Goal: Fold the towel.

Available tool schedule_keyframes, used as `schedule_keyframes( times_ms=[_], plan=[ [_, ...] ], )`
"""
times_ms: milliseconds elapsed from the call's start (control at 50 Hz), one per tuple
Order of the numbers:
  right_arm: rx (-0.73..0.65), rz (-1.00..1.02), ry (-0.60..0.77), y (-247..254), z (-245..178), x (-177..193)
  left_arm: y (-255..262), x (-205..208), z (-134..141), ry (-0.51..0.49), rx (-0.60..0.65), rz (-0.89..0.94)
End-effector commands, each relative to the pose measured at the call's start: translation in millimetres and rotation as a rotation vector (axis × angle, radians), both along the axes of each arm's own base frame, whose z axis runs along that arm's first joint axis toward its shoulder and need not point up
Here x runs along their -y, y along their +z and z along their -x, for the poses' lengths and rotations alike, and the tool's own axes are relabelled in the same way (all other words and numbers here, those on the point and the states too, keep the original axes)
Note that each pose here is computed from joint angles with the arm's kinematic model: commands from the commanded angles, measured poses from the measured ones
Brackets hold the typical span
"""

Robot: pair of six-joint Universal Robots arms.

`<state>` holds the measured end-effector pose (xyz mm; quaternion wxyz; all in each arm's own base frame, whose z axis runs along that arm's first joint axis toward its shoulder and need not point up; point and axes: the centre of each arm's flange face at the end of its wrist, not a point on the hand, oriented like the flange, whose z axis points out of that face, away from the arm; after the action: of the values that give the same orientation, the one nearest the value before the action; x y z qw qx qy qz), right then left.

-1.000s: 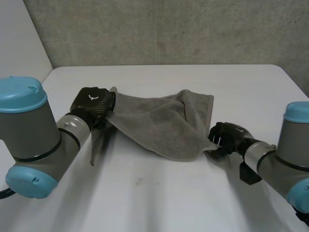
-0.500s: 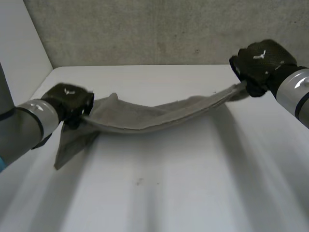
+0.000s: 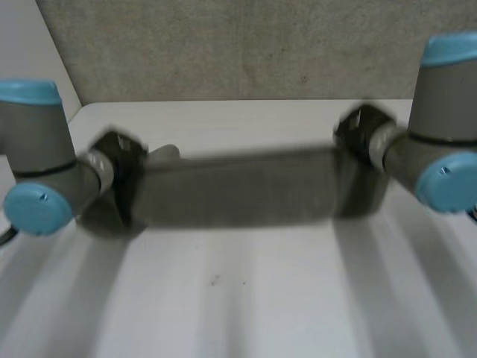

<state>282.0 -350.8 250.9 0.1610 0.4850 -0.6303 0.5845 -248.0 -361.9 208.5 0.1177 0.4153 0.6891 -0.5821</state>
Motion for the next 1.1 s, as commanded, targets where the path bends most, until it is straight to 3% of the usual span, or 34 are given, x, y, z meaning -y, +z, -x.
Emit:
schedule_keyframes(
  times_ms=[20, 120, 220, 440, 480, 520, 580, 720, 1100],
  plan=[
    [0.584, 0.847, -0.051, 175.3, 2.3, 26.2, 150.6, 41.7, 13.9, -0.035, -0.395, 0.864],
    [0.557, 0.83, -0.045, 165.1, 4.6, 17.3, 160.2, 37.7, 4.1, -0.035, -0.465, 0.844],
    [0.478, 0.657, -0.021, 123.8, -0.6, 14.0, 107.8, 34.5, 0.5, -0.009, -0.409, 0.592],
    [0.297, 0.23, -0.011, -1.9, 2.4, 1.3, 9.4, 14.2, 2.5, -0.04, -0.316, 0.303],
    [0.267, 0.151, -0.019, -24.6, 4.2, -1.9, -30.2, 6.5, 4.0, -0.044, -0.255, 0.207],
    [0.211, -0.007, -0.039, -64.2, 9.3, -13.2, -42.5, 4.1, 3.9, -0.044, -0.229, 0.178],
    [0.175, -0.108, -0.051, -85.3, 13.9, -24.0, -68.9, -3.6, 1.1, -0.044, -0.168, 0.11],
    [0.178, -0.139, -0.066, -79.8, 21.1, -33.2, -85.1, -11.5, -7.6, -0.047, -0.04, 0.071],
    [0.29, -0.145, -0.201, -59.1, 68.1, -28.0, -84.2, -5.4, -21.1, 0.015, -0.034, 0.069]
  ],
)
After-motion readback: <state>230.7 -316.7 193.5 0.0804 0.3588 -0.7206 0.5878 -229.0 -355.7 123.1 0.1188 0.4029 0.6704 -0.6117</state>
